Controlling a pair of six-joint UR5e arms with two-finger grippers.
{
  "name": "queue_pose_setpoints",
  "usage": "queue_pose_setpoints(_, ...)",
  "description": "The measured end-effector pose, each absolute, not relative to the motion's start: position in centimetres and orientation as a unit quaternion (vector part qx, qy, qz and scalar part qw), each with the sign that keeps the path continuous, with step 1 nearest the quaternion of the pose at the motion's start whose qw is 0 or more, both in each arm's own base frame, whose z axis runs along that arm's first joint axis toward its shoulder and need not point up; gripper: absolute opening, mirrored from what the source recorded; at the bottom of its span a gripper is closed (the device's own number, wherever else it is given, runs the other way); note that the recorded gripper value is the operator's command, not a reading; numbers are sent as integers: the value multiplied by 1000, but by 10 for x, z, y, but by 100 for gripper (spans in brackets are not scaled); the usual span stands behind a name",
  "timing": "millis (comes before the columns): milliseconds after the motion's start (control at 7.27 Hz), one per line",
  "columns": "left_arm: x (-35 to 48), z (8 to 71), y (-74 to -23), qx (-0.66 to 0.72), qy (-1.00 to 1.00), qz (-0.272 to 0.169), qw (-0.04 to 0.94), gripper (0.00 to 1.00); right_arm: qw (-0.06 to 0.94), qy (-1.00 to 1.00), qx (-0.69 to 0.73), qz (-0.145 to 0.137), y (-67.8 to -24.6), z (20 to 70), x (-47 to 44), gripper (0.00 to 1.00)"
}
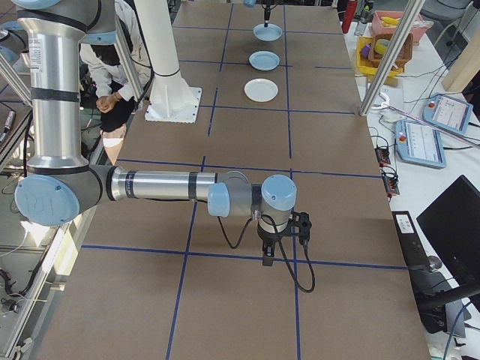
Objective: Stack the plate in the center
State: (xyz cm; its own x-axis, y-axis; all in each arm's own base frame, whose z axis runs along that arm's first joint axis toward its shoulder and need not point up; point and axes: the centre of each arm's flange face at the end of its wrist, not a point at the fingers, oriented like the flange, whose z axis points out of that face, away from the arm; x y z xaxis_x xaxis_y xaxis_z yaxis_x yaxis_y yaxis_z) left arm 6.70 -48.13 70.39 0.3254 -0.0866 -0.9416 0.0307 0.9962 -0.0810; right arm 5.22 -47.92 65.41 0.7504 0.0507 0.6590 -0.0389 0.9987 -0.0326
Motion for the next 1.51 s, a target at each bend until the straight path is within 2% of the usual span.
queue_pose_setpoints(275, 66, 660, -496, -17, 569, -96, 817, 0, 935, -352, -9, 24, -479, 654, 52, 100)
queue_pose_setpoints(550, 109, 631, -499, -28, 553, -125, 823, 0, 935, -353, -9, 24, -479, 654, 52, 100)
queue_pose_setpoints(963, 190, 607, -478, -33, 558, -124, 820, 0, 935, -353, -9, 24, -479, 654, 52, 100)
queue_pose_setpoints(1514, 232, 591, -460, -34, 573, -87, 814, 1, 936, -352, -9, 24, -479, 654, 52, 100)
